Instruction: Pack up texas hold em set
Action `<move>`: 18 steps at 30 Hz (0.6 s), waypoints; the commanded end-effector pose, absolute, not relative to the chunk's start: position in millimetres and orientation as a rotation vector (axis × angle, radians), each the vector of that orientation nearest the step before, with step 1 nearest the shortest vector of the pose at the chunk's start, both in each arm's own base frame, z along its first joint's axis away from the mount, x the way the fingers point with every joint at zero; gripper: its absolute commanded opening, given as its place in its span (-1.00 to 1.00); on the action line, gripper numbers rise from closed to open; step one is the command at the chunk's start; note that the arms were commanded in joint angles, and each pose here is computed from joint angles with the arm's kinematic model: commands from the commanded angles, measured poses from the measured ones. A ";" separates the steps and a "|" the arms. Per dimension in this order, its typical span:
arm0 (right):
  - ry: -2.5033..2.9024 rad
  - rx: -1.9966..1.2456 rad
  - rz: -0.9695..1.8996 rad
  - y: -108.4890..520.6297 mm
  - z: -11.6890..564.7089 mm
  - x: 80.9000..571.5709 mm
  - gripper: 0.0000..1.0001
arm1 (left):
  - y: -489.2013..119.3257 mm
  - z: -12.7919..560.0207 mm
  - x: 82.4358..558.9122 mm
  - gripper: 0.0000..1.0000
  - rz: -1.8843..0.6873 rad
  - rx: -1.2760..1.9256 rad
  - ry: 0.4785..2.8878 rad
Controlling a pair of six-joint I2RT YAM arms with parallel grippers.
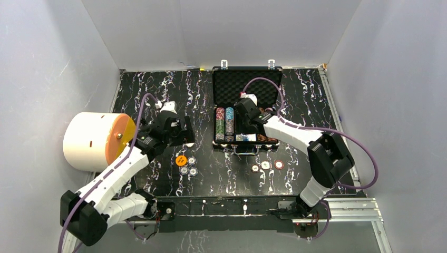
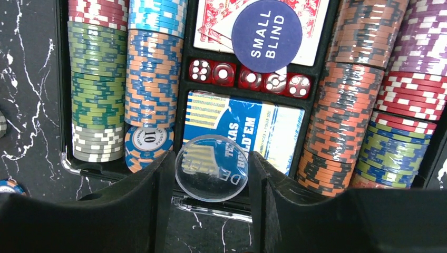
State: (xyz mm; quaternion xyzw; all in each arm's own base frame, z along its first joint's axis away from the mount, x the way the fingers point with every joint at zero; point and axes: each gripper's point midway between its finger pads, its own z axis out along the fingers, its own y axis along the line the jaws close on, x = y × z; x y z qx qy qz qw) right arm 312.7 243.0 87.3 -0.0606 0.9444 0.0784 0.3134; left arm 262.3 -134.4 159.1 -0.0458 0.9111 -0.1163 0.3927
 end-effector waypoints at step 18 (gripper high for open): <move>2.361 -0.160 0.291 246.0 126.1 333.2 0.64 | -122.3 63.1 232.3 0.81 -0.185 -0.294 2.686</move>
